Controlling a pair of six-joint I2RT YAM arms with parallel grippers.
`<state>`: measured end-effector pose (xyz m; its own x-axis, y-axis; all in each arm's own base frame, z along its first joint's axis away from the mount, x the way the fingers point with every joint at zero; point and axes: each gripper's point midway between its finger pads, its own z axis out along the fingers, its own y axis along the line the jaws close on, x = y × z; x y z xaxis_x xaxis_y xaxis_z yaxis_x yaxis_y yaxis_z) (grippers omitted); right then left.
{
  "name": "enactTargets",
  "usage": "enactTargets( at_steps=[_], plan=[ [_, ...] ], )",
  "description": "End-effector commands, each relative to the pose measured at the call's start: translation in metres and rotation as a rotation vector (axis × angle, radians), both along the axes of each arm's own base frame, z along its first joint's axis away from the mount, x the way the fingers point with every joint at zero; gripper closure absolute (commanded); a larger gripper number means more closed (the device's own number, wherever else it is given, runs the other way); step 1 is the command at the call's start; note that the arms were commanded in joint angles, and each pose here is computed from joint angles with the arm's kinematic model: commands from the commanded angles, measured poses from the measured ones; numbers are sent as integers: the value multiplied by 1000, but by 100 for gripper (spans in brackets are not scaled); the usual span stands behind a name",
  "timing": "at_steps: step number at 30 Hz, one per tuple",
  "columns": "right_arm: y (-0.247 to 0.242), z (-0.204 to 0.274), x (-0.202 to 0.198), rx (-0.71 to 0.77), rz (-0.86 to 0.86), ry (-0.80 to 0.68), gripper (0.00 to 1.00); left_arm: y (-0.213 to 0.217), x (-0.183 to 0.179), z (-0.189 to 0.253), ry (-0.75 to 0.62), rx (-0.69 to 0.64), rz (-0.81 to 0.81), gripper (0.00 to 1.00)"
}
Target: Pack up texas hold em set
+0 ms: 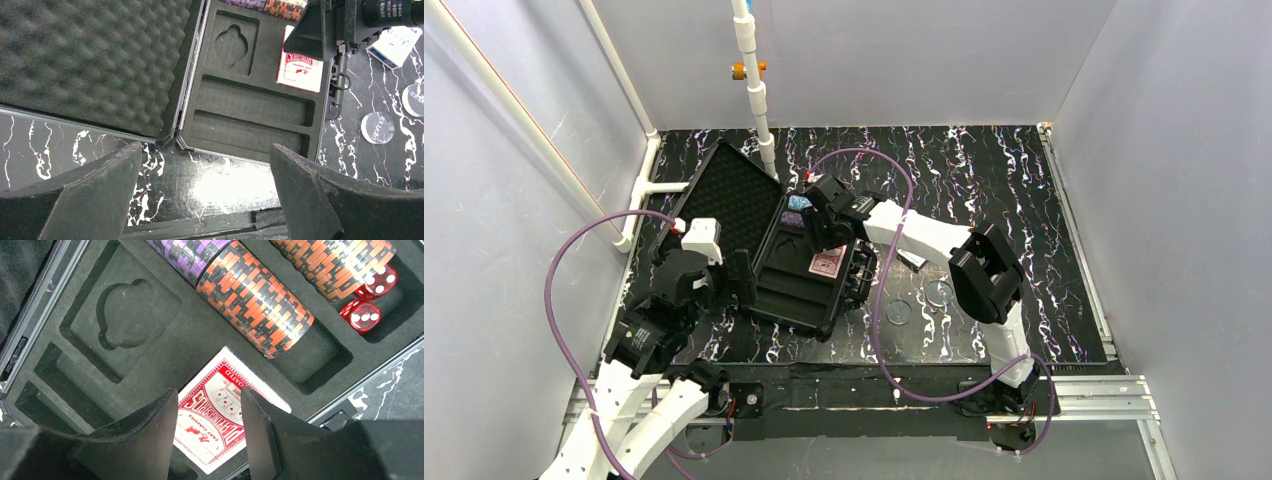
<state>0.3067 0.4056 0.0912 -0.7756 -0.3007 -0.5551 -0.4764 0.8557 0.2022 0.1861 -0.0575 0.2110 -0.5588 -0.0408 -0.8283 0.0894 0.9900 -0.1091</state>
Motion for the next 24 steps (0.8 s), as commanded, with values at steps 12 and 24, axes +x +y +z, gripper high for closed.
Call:
enactTargets(
  at_steps=[12, 24],
  plan=[
    [6, 32, -11, -27, 27, -49, 44, 2, 1, 2, -9, 10, 3, 1],
    [-5, 8, -12, -102, 9, -52, 44, 2, 1, 3, -14, 7, 4, 1]
  ],
)
